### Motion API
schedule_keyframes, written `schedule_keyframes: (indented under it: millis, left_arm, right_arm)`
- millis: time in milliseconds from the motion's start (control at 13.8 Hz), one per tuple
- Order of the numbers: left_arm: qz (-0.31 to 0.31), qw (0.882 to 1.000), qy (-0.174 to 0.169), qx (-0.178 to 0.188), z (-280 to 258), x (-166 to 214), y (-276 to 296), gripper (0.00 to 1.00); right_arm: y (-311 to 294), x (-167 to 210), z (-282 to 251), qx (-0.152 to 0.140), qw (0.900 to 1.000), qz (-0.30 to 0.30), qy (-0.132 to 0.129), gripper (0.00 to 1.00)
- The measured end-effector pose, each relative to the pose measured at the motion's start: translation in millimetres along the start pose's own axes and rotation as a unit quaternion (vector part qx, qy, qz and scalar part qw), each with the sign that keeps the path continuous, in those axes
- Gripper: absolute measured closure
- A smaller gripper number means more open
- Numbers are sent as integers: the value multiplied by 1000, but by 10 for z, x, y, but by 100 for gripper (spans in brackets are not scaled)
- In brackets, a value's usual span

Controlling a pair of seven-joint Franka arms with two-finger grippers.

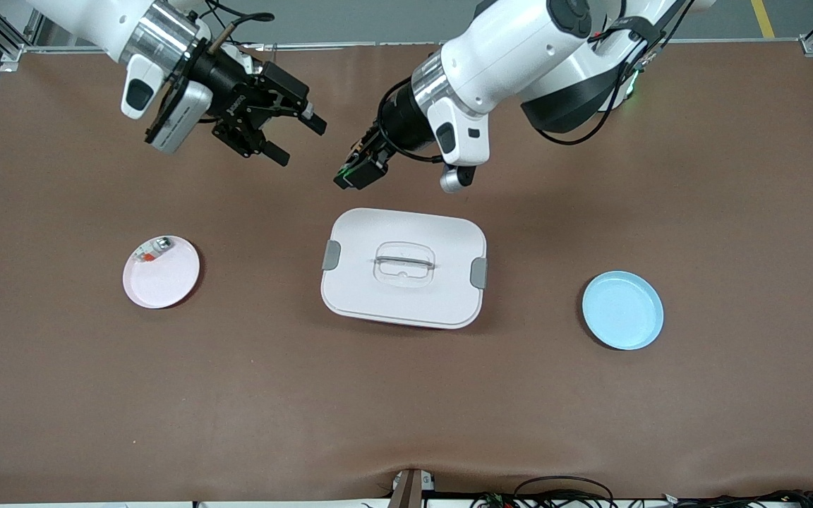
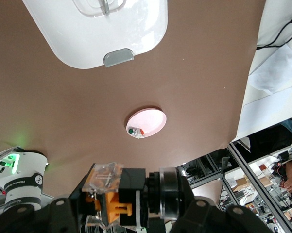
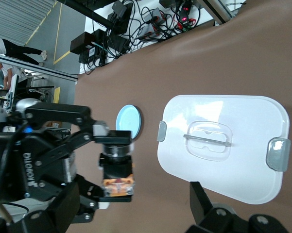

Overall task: Transfer orange switch to right arm and place
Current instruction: 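Carry the switch above the white box while the right gripper approaches, then grasp the switch with the right gripper from the left gripper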

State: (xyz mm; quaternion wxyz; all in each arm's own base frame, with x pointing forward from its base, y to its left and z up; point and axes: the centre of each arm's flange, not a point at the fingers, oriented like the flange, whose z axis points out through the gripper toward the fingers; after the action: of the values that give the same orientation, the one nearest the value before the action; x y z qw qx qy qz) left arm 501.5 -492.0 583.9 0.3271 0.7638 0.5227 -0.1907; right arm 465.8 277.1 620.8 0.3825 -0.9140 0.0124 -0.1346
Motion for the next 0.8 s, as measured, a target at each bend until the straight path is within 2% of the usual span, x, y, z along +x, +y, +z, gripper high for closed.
schedule_keyframes:
  millis: [290, 798]
  left_arm:
    - [-3, 1000, -9, 7, 207, -17, -48, 28]
    - [-2, 1000, -10, 4, 186, -34, -36, 28]
  right_arm:
    - [-28, -22, 53, 2, 1000, 12, 6, 0]
    - [203, -83, 296, -18, 999, 27, -14, 0]
